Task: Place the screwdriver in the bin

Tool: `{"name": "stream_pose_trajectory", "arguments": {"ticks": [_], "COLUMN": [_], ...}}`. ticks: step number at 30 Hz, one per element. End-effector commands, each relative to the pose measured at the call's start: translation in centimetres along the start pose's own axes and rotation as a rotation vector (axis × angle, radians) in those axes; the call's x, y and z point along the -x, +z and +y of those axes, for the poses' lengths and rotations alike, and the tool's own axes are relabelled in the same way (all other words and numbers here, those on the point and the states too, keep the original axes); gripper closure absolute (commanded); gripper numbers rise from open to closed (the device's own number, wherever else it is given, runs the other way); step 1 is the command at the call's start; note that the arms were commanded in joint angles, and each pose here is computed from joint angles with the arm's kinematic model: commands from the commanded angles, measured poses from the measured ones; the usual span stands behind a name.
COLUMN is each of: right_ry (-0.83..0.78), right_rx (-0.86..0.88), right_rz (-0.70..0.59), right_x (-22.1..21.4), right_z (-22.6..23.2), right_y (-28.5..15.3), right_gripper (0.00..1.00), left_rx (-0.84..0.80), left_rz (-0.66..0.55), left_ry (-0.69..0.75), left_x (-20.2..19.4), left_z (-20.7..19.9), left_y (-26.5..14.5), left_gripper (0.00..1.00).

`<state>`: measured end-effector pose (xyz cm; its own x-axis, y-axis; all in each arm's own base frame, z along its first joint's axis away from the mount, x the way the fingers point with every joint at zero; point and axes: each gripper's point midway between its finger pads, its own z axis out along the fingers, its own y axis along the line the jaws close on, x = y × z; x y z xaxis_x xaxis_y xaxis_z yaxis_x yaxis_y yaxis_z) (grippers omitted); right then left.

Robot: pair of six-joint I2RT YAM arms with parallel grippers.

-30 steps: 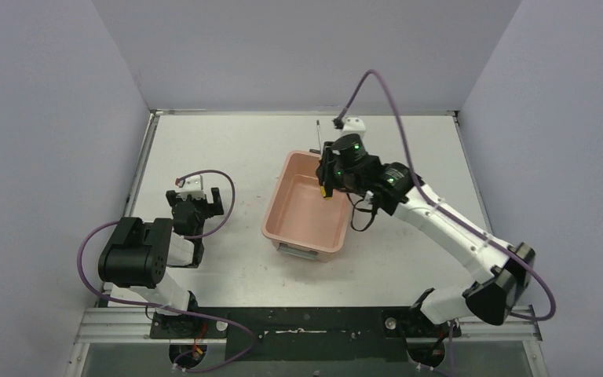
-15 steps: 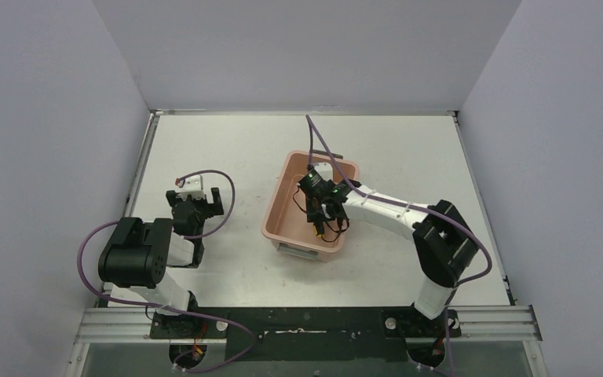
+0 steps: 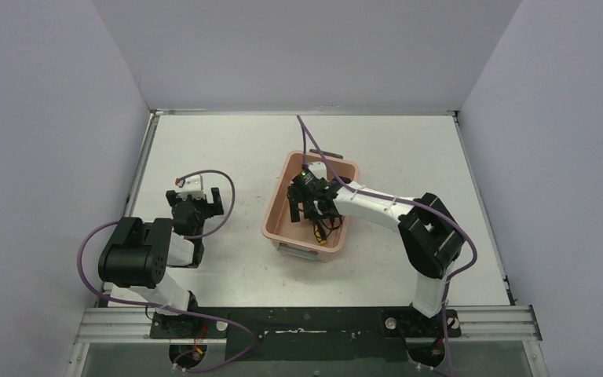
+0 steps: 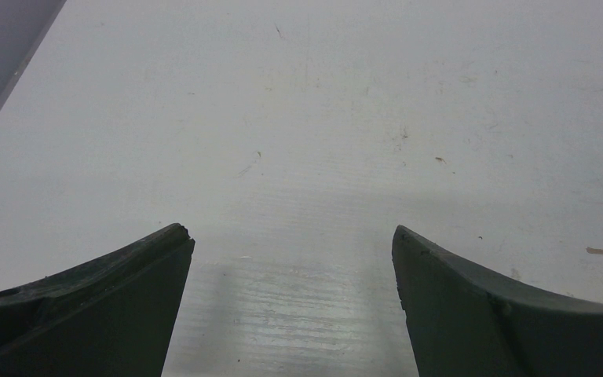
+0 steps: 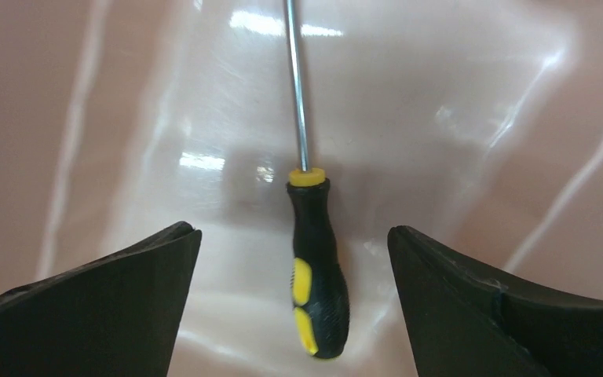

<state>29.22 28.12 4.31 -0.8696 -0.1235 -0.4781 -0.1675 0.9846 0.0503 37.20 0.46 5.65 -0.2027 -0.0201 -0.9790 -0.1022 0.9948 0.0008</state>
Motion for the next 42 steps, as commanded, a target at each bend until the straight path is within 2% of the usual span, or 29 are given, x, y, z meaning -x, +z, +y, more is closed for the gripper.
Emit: {"name": "stream_pose_trajectory", "arguments": {"ticks": [1,6,10,13,17,20,23,30,42], "right_ry": [0.027,0.065,0.171,0.230,0.293,0.326,0.370,0.349,0.275], "right_rx": [0.049,0.030,-0.016,-0.112,-0.266,-0.343,-0.415,-0.434,-0.354], "right_rz": [-0.278,-0.484,-0.618,-0.720,-0.817,-0.901,-0.934,-1.001,-1.035], "right_x": [8.4,12.6,14.0,13.9,11.6,9.2,5.3,0.6,0.3], "right_z": [0.5,-3.5,-10.4,-16.6,-24.7,-28.4,-31.0,-31.7,-30.2], "right_y": [-8.9,-15.4,-18.4,-19.6,-19.0,-17.6,-14.3,-10.3,-9.5], "right_gripper": [0.00,0.00,0.00,0.00,0.00,0.00,0.00,0.00,0.00], "left_rx": [-0.001,-0.001,-0.001,0.000,0.000,0.001,0.000,0.000,0.000], "left_rz": [-0.062,-0.061,-0.060,-0.058,-0.058,-0.058,-0.058,-0.059,-0.059], "left_ry": [-0.006,-0.006,-0.007,-0.005,-0.005,-0.005,-0.004,-0.005,-0.005], "left_x": [1.9,1.8,1.8,1.8,1.8,1.8,1.8,1.8,1.8], "left_z": [-0.2,-0.2,-0.2,-0.2,-0.2,-0.1,-0.2,-0.2,-0.2], "left_y": [0.5,0.5,0.5,0.5,0.5,0.5,0.5,0.5,0.5], "left_gripper": [0.03,0.03,0.03,0.03,0.03,0.03,0.03,0.03,0.03]}}
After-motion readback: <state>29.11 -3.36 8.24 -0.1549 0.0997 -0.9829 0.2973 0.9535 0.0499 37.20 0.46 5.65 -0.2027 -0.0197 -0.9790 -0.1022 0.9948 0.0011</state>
